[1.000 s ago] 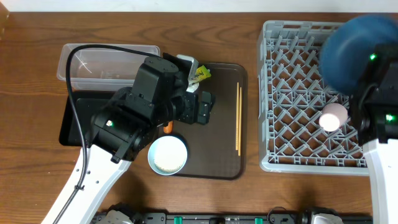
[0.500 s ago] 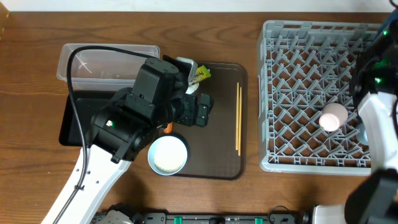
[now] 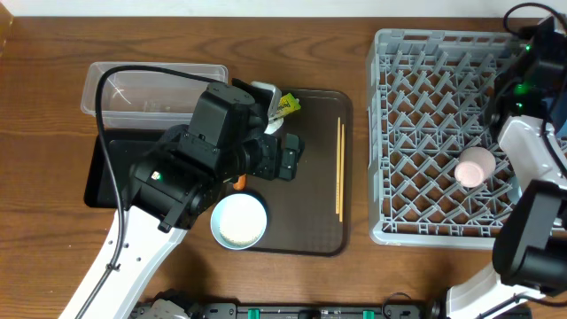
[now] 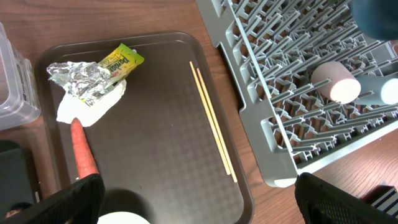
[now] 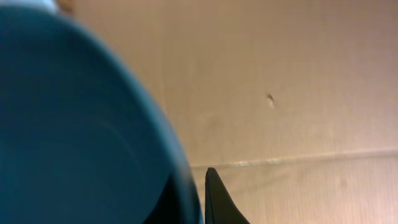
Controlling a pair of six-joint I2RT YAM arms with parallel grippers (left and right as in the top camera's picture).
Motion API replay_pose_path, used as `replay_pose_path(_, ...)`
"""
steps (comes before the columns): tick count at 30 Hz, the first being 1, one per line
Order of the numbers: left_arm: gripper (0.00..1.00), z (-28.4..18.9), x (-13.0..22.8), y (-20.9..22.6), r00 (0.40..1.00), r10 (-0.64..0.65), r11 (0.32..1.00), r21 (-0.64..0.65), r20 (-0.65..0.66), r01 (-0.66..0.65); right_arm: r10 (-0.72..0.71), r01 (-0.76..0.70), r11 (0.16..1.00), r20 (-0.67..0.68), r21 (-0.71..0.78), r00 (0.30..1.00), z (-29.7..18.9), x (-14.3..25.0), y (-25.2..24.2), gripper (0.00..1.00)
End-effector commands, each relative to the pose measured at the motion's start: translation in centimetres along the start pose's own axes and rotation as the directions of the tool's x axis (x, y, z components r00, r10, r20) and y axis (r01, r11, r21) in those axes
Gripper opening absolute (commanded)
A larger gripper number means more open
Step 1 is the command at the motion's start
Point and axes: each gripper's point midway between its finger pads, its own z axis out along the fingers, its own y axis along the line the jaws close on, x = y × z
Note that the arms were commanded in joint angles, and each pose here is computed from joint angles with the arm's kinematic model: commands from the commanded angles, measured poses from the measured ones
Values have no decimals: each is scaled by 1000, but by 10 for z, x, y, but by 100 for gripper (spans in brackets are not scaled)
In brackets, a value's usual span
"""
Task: Sort waste into correct bins and load items into the dishwasher rack
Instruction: 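Set the blue plate upright in the grey rack with the right gripper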
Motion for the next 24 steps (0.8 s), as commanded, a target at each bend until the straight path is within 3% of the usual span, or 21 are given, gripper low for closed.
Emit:
replay_pose_path(1, 98, -3, -3, -2, 1000, 12, 1000, 2, 9, -12, -99, 100, 995, 30, -31, 995, -3, -12, 20, 1)
replay_pose_path(3, 98, -1, -3, -1, 1000, 12, 1000, 0, 3, -12, -118, 121, 992, 51, -45, 992, -10, -21, 31, 4)
replay_pose_path(4, 98, 0, -3, -1, 1000, 11, 1000, -1, -1, -11, -125, 129, 990, 65, -50, 990, -14, -26, 36, 16)
replay_pose_path(6, 98, 3, -2, 0, 1000, 10, 1000, -3, -9, -10, -129, 134, 989, 91, -56, 987, -23, -36, 42, 58)
replay_pose_path(7, 98, 3, -1, 0, 1000, 9, 1000, -4, -14, -9, -114, 121, 991, 102, -59, 988, -27, -41, 43, 99)
replay_pose_path(14, 98, 5, 6, 2, 999, 4, 1000, -14, -44, -4, 78, -70, 995, 116, -70, 990, -53, -58, 45, 99)
replay_pose_path(24, 98, 5, 13, 5, 997, -2, 1000, -23, -74, 0, 231, -229, 973, 103, -31, 968, -85, -71, 35, 99)
